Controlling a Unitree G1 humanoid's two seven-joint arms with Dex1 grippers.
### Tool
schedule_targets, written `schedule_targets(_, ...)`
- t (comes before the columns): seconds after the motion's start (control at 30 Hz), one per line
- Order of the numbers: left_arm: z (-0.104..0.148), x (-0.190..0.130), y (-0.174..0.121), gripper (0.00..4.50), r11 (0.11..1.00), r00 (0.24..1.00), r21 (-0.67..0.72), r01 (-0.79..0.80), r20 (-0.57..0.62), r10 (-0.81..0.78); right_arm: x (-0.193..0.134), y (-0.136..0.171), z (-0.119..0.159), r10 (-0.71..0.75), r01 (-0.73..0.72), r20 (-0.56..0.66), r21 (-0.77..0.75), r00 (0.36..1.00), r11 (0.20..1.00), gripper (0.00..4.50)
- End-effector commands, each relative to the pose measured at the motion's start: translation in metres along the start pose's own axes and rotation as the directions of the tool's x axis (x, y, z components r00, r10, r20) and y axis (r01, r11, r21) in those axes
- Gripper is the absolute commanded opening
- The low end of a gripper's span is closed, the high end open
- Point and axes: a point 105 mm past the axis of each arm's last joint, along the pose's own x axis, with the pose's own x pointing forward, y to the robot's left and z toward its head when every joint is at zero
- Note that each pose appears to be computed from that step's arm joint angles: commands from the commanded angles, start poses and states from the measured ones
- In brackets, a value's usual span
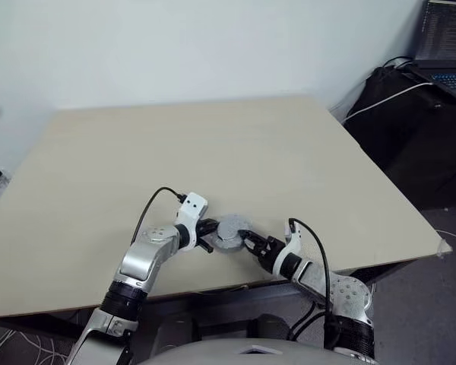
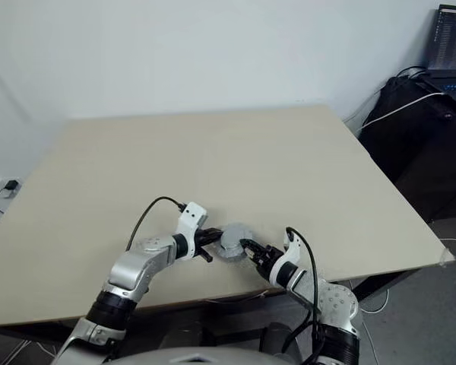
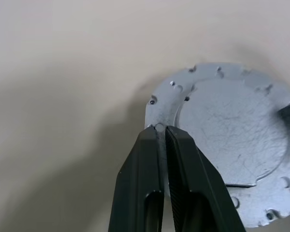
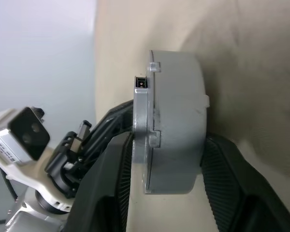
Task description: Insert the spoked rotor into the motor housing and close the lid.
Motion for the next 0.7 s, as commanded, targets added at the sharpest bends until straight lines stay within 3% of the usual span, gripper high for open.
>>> schedule_targets(0.03, -0.012, 0.009, -0.019, 0.29, 0.997, 0.996, -0.018, 0.073, -0.044, -0.073, 0.006, 0.023, -0.008, 0.094, -0.095, -0.044, -0.021, 0.995, 0.995, 1.22)
schedule_targets(0.57, -0.014, 0.007, -0.02, 0.29, 0.997, 0.997, -0.029, 0.069, -0.036, -0.07, 0.005, 0.015, -0.016, 0.05, -0.051, -0.062, -0.01, 0.997, 0.999, 1.22)
schedule_targets(0.7, -0.004, 0.003, -0.016, 0.29, 0.998, 0.998, -0.038, 0.04, 0.044, -0.038, 0.005, 0.014, -0.013, 0.045, -0.046, -0.044, -0.006, 0.998, 0.999, 1.22)
